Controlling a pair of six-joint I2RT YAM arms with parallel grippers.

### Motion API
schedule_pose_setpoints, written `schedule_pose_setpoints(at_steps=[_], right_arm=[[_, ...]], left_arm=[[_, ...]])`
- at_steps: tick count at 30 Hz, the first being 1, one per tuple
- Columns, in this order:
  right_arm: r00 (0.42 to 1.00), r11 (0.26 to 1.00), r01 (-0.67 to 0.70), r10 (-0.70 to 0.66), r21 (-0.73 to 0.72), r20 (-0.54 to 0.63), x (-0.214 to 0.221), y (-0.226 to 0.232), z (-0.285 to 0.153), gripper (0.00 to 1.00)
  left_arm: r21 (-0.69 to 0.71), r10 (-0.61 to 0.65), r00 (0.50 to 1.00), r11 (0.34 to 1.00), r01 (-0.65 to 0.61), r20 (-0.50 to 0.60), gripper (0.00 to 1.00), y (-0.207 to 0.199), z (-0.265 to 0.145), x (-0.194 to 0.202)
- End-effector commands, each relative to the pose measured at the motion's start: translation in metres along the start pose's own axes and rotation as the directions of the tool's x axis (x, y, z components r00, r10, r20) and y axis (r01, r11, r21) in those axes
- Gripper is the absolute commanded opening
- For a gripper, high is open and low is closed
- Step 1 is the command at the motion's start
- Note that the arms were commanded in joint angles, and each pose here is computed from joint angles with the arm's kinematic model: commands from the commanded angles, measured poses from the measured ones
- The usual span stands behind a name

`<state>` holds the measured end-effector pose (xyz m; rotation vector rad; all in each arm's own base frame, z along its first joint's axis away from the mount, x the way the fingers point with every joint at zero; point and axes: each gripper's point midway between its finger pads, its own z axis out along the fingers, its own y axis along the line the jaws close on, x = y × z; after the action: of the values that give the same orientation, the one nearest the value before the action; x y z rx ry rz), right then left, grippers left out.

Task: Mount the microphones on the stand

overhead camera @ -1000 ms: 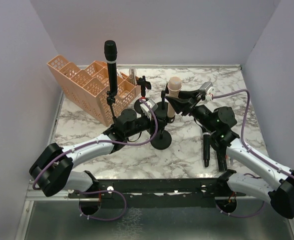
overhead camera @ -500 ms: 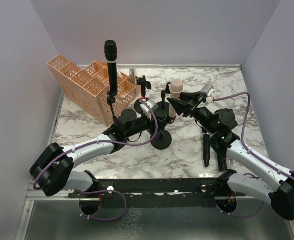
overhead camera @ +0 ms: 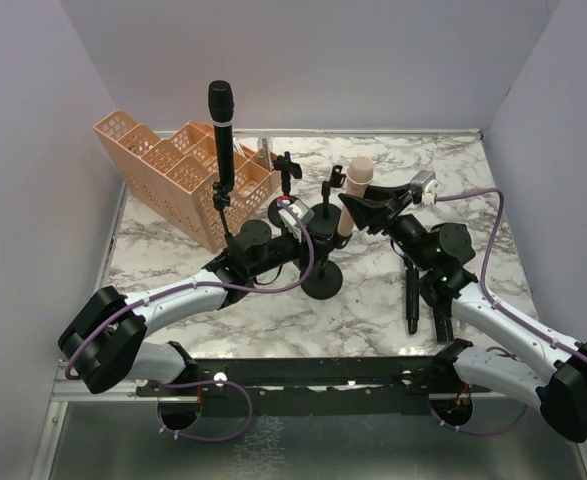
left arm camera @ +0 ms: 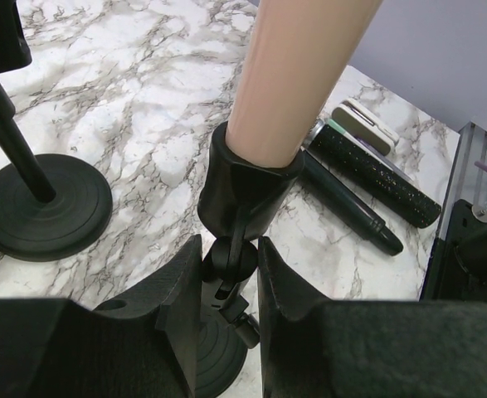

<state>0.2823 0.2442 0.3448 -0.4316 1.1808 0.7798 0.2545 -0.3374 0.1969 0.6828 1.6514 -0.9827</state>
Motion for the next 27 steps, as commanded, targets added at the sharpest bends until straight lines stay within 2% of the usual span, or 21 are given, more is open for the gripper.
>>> schedule_pose_setpoints(at_steps=[1, 9, 16, 21, 27], right_arm=[[0.93, 0.96, -0.263, 0.279, 0.099, -0.24, 0.084, 0.005, -0.019, 0.01], [0.886, 0.906, -0.361, 0.407, 0.221, -0.222, 0.105, -0.007, -0.026, 0.01], [0.872, 0.866, -0.411, 0.464, 0.285, -0.153, 0.106, -0.016, -0.036, 0.01], [0.889, 0.919, -0.35, 0.386, 0.18, -0.248, 0.12, -0.001, -0.035, 0.01], [0.908, 0.962, -0.244, 0.271, 0.123, -0.319, 0.132, -0.001, -0.036, 0.01]], left_arm=[[-0.046, -0.029, 0.999, 0.999, 0.027, -0.042, 0.0, 0.008, -0.002, 0.019], [-0.052, -0.031, 0.999, 0.998, 0.028, -0.044, 0.0, 0.009, -0.002, 0.02], [-0.061, -0.035, 0.998, 0.998, 0.032, -0.048, 0.0, 0.01, -0.003, 0.023], [-0.062, -0.036, 0.998, 0.998, 0.033, -0.049, 0.0, 0.011, -0.002, 0.023], [-0.063, -0.037, 0.998, 0.997, 0.034, -0.048, 0.0, 0.01, -0.002, 0.022]])
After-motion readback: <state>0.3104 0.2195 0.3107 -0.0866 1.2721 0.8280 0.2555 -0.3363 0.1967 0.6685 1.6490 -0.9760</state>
